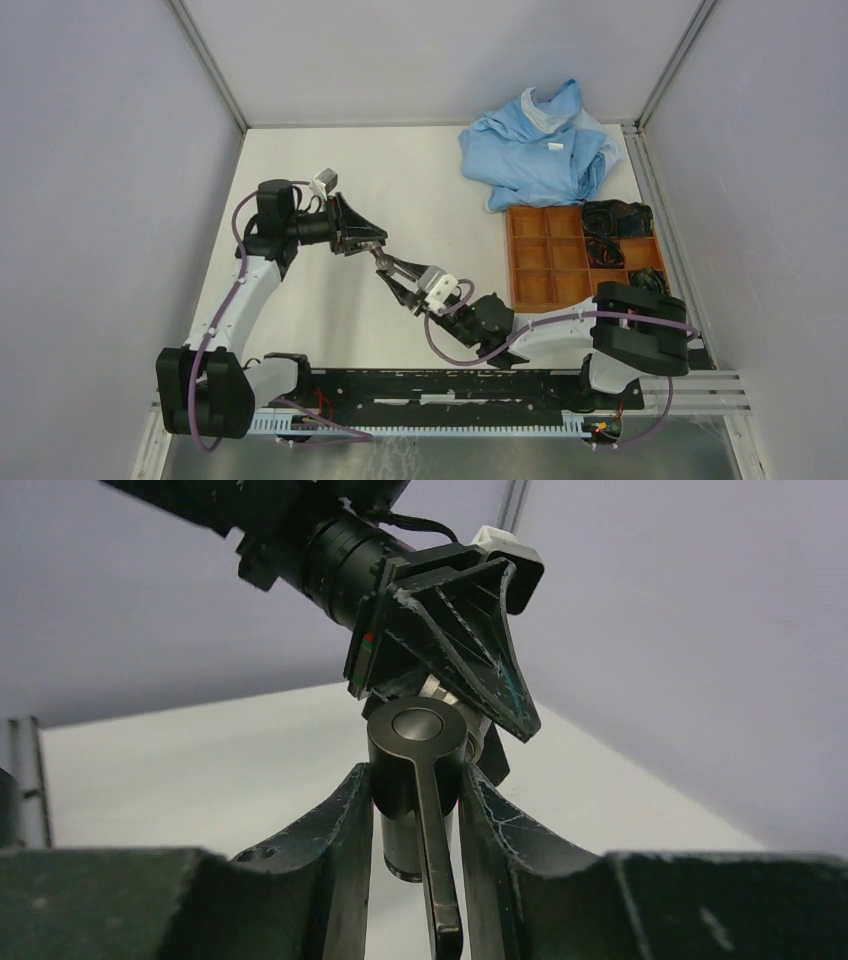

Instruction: Install the water faucets

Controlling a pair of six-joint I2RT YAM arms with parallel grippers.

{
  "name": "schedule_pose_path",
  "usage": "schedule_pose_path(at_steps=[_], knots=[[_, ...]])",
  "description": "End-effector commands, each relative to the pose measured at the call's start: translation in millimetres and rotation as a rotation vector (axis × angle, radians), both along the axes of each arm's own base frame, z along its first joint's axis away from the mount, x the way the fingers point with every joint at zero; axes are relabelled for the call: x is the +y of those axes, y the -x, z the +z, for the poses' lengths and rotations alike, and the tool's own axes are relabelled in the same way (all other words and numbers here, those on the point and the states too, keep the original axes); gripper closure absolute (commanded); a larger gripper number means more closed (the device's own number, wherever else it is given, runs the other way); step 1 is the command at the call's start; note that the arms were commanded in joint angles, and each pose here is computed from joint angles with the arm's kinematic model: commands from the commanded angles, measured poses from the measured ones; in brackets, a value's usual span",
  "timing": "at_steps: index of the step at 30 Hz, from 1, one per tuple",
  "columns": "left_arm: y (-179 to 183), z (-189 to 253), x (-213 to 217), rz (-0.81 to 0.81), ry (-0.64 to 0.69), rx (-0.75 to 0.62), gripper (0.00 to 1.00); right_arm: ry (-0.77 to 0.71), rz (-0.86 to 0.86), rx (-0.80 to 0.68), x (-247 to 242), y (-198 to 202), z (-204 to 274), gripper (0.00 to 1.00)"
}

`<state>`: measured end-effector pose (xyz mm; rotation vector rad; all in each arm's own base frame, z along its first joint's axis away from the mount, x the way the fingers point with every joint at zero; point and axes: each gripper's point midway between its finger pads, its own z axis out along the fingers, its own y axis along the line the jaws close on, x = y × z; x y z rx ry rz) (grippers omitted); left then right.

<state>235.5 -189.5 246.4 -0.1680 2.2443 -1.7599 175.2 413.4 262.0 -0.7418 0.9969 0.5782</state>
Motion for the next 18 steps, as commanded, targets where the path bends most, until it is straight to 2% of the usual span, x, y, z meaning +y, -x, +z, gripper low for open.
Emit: schedule_pose_path(at_steps=[1,4,8,10,13,15,16,18], knots=[[-7,25,-1,0.028,0.036,-0.132,0.98,-0.592,0.302,0.256,-24,21,72,0.74],[-6,30,0,0.045,0.037,-0.168,0.98,-0.758,0.417,0.392,-32,18,75,0.72],[0,48,1,0.052,0.056,-0.239,0.98,-0.881,0.496,0.527,-43,5,68,0.70],[3,53,2,0.055,0.046,-0.271,0.98,-0.928,0.560,0.628,-41,-4,64,0.67],[3,53,3,0.071,0.033,-0.286,0.98,-0.933,0.627,0.688,-33,-6,60,0.62],[3,51,4,0.080,0.030,-0.282,0.98,-0.928,0.643,0.705,-30,-5,57,0.49],[3,50,4,0.084,0.029,-0.281,0.98,-0.929,0.646,0.728,-29,-5,53,0.38],[4,51,5,0.092,0.028,-0.286,0.98,-0.923,0.648,0.750,-30,-5,48,0.24]])
